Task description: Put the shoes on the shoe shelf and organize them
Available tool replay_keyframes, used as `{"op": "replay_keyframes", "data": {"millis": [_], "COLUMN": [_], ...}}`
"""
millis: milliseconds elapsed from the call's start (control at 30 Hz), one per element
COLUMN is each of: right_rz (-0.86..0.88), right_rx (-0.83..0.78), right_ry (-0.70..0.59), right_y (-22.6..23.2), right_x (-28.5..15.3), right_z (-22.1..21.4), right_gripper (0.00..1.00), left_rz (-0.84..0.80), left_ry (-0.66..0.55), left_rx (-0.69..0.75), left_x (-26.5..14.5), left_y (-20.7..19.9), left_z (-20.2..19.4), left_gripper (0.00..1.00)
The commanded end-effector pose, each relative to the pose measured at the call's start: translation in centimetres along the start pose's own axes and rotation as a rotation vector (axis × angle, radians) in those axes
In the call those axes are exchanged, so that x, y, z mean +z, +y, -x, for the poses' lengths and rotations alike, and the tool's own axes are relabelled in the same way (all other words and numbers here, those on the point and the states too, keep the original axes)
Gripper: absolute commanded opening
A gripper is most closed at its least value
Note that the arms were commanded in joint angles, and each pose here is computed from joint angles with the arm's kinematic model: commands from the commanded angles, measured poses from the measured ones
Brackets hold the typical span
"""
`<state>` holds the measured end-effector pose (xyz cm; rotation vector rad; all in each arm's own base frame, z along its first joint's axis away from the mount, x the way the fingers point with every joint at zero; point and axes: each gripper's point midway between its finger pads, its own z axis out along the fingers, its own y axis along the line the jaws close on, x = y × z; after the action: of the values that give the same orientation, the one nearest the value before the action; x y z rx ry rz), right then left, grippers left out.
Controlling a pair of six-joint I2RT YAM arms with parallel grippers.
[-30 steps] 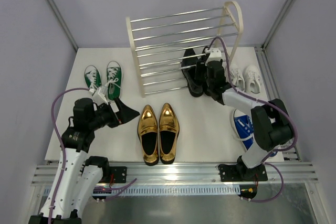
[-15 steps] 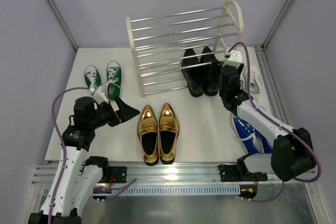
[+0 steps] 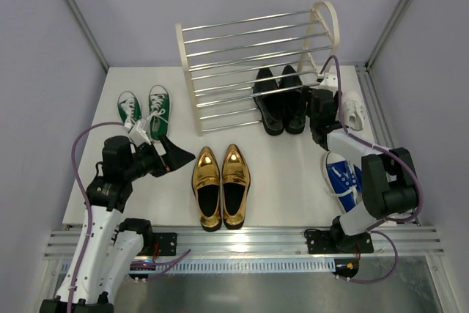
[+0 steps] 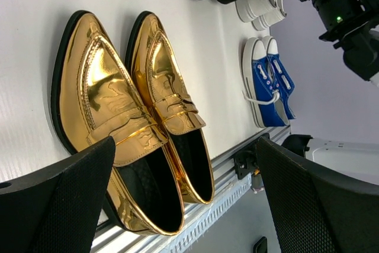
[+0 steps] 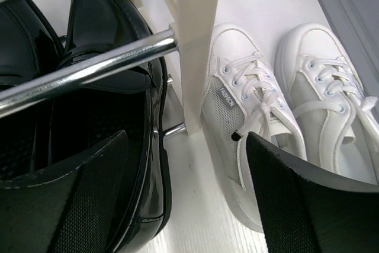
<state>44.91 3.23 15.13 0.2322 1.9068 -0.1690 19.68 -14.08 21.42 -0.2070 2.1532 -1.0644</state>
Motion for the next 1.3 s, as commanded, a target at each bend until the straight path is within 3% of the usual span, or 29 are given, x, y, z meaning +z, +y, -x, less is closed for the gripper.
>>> {"op": "replay_keyframes", "data": {"millis": [0, 133, 267, 367, 433, 500, 567, 700, 733, 800, 833, 967, 1267], "right_rz": [0.06, 0.007, -0.014, -0.041, -0.061, -0.075, -0.058, -0.053, -0.053, -0.055, -0.06, -0.036, 0.003], "right_rx": [0.031, 0.015, -0.002, 0.005, -0.026, -0.028, -0.036, -0.049, -0.05, -0.056, -0.057, -0.036, 0.031], "right_ry": [-0.21, -0.234, -0.261, -0.277, -0.268, -0.269, -0.265, -0.264, -0.265, -0.268, -0.271, -0.259, -0.242], "right_y": [1.2, 0.4, 0.2, -0.4, -0.7, -0.9, -0.5, -0.5, -0.5, -0.6, -0.7, -0.6, -0.5], "right_x": [0.8, 2.5, 3.1, 3.4, 3.8, 4.0, 4.4, 5.0, 5.1, 5.1, 5.1, 4.4, 1.6], "right_z": [3.3, 4.2, 5.2, 5.3, 5.1, 5.3, 5.4, 5.6, 5.7, 5.7, 5.7, 5.1, 4.1], "right_gripper": [0.8, 0.59, 0.5, 0.52, 0.61, 0.78, 0.77, 0.58, 0.47, 0.36, 0.24, 0.04, 0.04], "left_rz": [-0.038, -0.034, -0.022, -0.024, -0.031, -0.03, -0.031, -0.029, -0.03, -0.03, -0.031, -0.033, -0.048], "left_ry": [-0.016, -0.022, -0.028, -0.026, -0.02, -0.017, -0.018, -0.015, -0.016, -0.016, -0.016, -0.015, -0.012], "left_rx": [0.034, 0.053, 0.062, 0.058, 0.058, 0.058, 0.058, 0.057, 0.058, 0.06, 0.061, 0.062, 0.059], "left_x": [-0.2, -0.6, -0.8, -0.6, -0.6, -0.5, -0.5, -0.4, -0.5, -0.5, -0.5, -0.5, -0.4], "left_y": [-1.0, -1.2, -1.0, -1.0, -1.1, -1.1, -1.1, -1.1, -1.1, -1.2, -1.2, -1.2, -1.5], "left_z": [0.6, 0.8, 0.7, 0.7, 0.7, 0.7, 0.8, 0.8, 0.8, 0.8, 0.8, 0.8, 0.8], "left_gripper": [1.0, 1.0, 1.0, 1.0, 1.0, 1.0, 1.0, 1.0, 1.0, 1.0, 1.0, 1.0, 1.0]}}
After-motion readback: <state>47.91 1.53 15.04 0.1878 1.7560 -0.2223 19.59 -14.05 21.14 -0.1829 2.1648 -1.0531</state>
